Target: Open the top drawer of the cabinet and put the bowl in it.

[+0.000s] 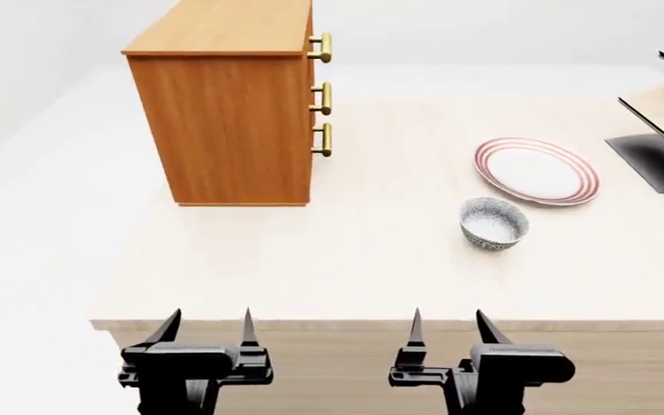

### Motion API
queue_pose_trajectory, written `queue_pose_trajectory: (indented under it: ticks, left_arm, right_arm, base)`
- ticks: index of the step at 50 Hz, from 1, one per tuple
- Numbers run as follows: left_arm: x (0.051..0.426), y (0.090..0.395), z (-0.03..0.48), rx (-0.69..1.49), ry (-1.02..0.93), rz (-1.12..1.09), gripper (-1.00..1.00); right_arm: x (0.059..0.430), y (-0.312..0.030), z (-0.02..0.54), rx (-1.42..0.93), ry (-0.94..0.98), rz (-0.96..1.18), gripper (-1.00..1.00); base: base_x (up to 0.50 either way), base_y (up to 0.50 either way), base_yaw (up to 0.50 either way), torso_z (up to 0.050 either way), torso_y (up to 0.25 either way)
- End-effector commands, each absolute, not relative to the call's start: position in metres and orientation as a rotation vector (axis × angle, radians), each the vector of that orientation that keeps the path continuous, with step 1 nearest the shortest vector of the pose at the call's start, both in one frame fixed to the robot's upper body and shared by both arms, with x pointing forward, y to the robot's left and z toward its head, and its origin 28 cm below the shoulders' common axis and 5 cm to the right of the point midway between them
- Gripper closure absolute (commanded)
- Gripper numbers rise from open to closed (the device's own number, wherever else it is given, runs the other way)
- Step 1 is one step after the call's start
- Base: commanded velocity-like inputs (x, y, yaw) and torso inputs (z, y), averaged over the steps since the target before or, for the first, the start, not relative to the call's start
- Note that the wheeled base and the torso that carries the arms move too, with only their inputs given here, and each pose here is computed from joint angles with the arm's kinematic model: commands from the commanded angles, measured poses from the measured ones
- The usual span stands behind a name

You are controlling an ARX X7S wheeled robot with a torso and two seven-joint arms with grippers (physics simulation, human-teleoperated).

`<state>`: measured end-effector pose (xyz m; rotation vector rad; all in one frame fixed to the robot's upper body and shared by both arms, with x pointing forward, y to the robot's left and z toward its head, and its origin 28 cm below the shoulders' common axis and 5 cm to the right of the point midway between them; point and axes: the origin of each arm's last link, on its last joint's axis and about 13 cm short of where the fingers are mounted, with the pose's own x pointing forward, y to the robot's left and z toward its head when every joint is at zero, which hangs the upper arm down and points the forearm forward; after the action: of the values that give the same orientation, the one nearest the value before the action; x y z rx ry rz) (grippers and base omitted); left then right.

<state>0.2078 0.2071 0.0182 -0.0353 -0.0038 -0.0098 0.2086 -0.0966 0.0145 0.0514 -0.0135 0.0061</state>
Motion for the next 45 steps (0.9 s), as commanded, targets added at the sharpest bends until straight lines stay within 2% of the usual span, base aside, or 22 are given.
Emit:
queue_pose_trajectory:
  ticks: [1,36,40,45]
  left_arm:
    - [0.207,0.208,0.022,-0.076,-0.021,-0.024,-1.0]
    - [0.21,0.209,0.027,-0.053,-0.049,-0.017,-1.0]
    - [0.247,0.236,0.049,-0.069,-0.091,0.151,-1.0]
    - [0.333,0.314,0.092,-0.029,-0.195,0.573,-1.0]
  right_arm:
    - [0.208,-0.097,0.015,0.059,-0.014,0.006,-1.0]
    - [0.209,-0.098,0.017,0.065,-0.019,0.001,-1.0]
    - [0.208,-0.1,0.021,0.061,-0.032,-0.003,-1.0]
    - [0.206,-0.104,0.034,0.063,-0.076,-0.006,-1.0]
  base:
    - [0.0,0.0,0.0,0.05,0.035]
    - [0.0,0.0,0.0,0.05,0.034]
    - [0.0,0.0,0.0,0.0,0.0]
    - [0.0,0.0,0.0,0.0,0.0]
